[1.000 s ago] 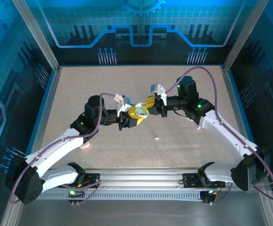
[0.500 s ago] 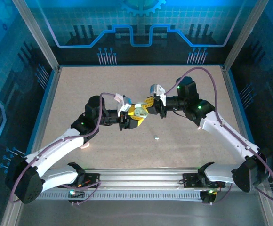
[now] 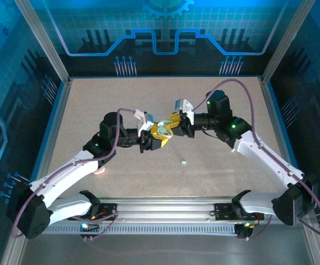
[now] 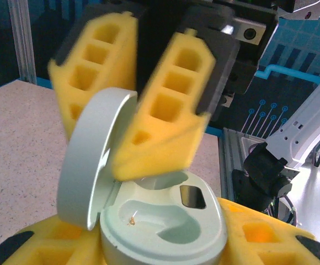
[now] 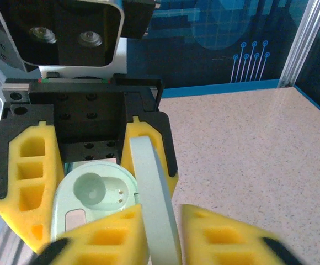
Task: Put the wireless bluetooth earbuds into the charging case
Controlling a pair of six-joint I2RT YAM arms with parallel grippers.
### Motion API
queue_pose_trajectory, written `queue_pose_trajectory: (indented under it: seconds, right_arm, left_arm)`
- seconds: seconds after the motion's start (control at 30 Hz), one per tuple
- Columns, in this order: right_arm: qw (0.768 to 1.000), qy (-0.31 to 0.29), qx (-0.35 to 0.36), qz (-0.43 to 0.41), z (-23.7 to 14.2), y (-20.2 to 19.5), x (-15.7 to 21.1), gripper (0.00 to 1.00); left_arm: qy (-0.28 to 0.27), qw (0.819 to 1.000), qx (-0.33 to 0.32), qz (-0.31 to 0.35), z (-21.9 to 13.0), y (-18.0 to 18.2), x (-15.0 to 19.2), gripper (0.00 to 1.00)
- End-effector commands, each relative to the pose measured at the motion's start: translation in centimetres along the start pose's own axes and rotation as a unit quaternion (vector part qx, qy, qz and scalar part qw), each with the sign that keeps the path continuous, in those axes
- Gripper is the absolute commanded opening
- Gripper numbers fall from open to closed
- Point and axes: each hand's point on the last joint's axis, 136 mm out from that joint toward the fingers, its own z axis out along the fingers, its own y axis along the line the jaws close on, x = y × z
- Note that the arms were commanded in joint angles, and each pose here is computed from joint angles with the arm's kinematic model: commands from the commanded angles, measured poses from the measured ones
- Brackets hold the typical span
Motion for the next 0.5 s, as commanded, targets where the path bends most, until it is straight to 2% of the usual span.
queue_pose_trajectory:
  seconds: [0.0,0.17,0.3,0.4,0.47]
  right_arm:
    - [0.999,-0.02,0.02,0.021,-1.5,-0.2,-2.4,0.39]
    - [0.994,-0.048,0.039,0.094,-4.2,-0.6,-4.7,0.56]
    - [0.976,-0.062,0.122,0.17,-7.6,-2.1,-5.1,0.61]
    - [0.929,-0.062,0.254,0.264,-10.9,-5.2,-2.5,0.64]
    - [0.877,-0.037,0.341,0.336,-13.2,-7.0,1.6,0.63]
  left_arm:
    - [-0.014,1.0,-0.004,0.023,-0.1,-0.2,-0.8,0.34]
    - [-0.028,0.999,-0.037,0.025,-0.3,0.9,-0.7,0.33]
    - [-0.046,0.997,-0.064,0.026,-0.4,1.9,-0.7,0.33]
    - [-0.06,0.995,-0.079,0.027,-0.6,2.3,-0.8,0.33]
    - [-0.069,0.993,-0.089,0.029,-0.8,2.6,-1.0,0.32]
